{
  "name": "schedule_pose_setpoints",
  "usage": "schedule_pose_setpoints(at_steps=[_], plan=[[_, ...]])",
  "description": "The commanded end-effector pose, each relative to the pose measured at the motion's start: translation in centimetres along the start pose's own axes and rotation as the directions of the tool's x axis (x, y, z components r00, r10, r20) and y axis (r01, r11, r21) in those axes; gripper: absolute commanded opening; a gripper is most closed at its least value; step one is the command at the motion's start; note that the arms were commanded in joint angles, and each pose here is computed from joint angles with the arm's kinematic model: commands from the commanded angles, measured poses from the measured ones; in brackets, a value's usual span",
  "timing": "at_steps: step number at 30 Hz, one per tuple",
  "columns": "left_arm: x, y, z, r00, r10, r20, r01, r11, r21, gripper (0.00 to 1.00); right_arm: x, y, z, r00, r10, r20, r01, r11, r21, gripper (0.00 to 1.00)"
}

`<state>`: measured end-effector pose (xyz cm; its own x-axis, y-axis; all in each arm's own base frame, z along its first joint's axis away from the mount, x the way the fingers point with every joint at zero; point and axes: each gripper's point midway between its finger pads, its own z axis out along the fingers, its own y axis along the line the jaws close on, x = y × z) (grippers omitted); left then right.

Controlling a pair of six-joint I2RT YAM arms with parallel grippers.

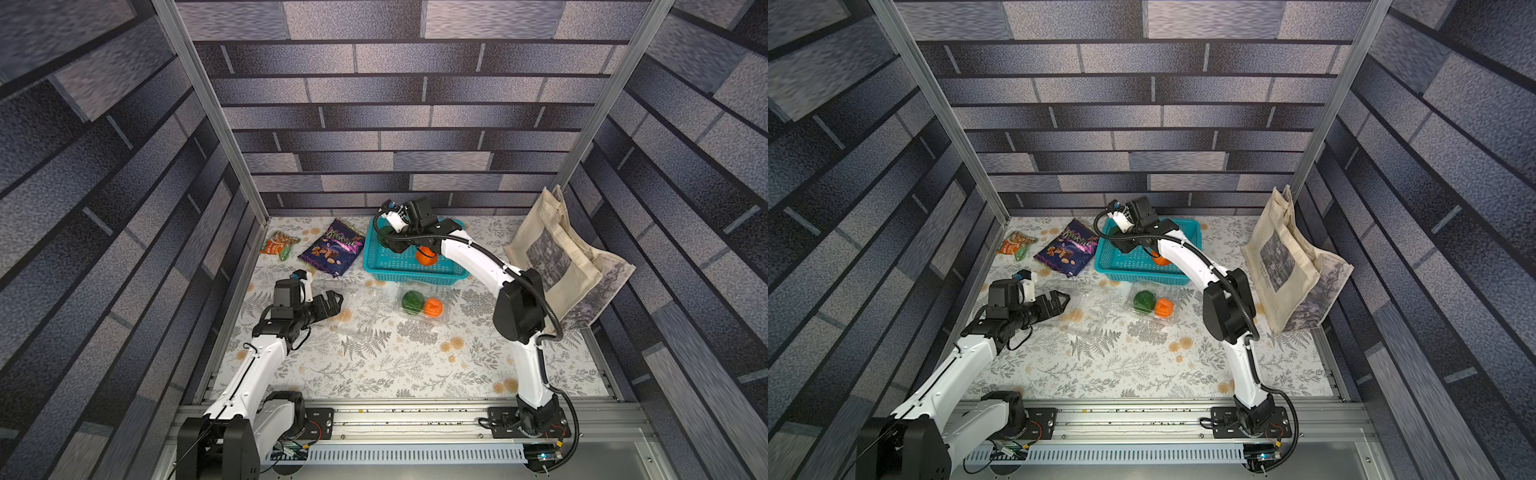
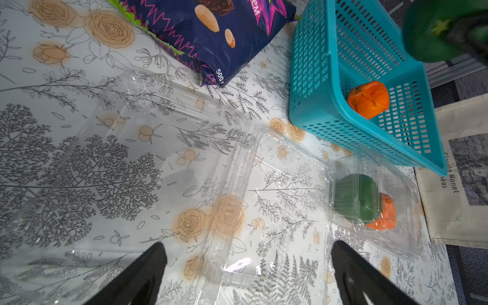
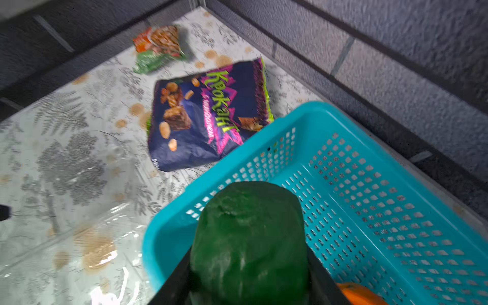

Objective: Take oranges out of containers
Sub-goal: Place the orange in the basket.

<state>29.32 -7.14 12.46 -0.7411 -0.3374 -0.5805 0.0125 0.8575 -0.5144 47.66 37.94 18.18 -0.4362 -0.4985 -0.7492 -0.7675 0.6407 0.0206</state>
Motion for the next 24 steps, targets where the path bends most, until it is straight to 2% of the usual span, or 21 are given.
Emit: schedule_pose_setpoints(at_steps=[1,6,10,12,15,18,21,24], plan=[[-0.1,-0.1,-0.7,1.0,0.004,0.014,-0.004,1.0,-0.016,1.0,1.1,0.1,1.5,0.998,0.001,-0.068,-0.004,0.999,-0.039,0.47],[-0.2,-0.5,-0.6,1.0,0.012,0.011,-0.012,1.0,-0.01,1.0,2.5,-0.3,4.0,0.994,0.021,-0.108,-0.026,0.999,-0.045,0.48],[-0.4,-1.0,-0.5,0.999,0.036,0.001,-0.036,0.999,-0.014,1.0,3.3,-0.6,4.4,0.991,0.034,-0.132,-0.038,0.999,-0.027,0.73],[-0.6,-1.3,-0.4,0.999,0.05,-0.001,-0.05,0.999,-0.014,1.0,3.4,-0.8,4.1,0.99,0.033,-0.138,-0.035,0.999,-0.016,0.77],[-0.9,-2.1,-0.3,0.996,0.085,-0.006,-0.085,0.996,-0.02,1.0,2.7,-0.9,2.6,0.993,0.027,-0.114,-0.027,1.0,0.006,0.78],[-1.6,-4.1,-0.4,0.987,0.16,-0.004,-0.161,0.987,-0.017,1.0,1.5,-0.6,-0.7,0.997,0.033,-0.072,-0.031,0.999,0.03,0.76],[-2.7,-7.7,-0.4,0.963,0.271,0.003,-0.271,0.962,0.022,1.0,-0.2,0.3,-7.0,0.998,0.056,0.041,-0.058,0.997,0.055,0.73],[-3.5,-10.8,0.7,0.944,0.331,-0.011,-0.328,0.94,0.097,1.0,0.8,0.8,-12.7,0.99,0.088,0.106,-0.1,0.989,0.111,0.61]])
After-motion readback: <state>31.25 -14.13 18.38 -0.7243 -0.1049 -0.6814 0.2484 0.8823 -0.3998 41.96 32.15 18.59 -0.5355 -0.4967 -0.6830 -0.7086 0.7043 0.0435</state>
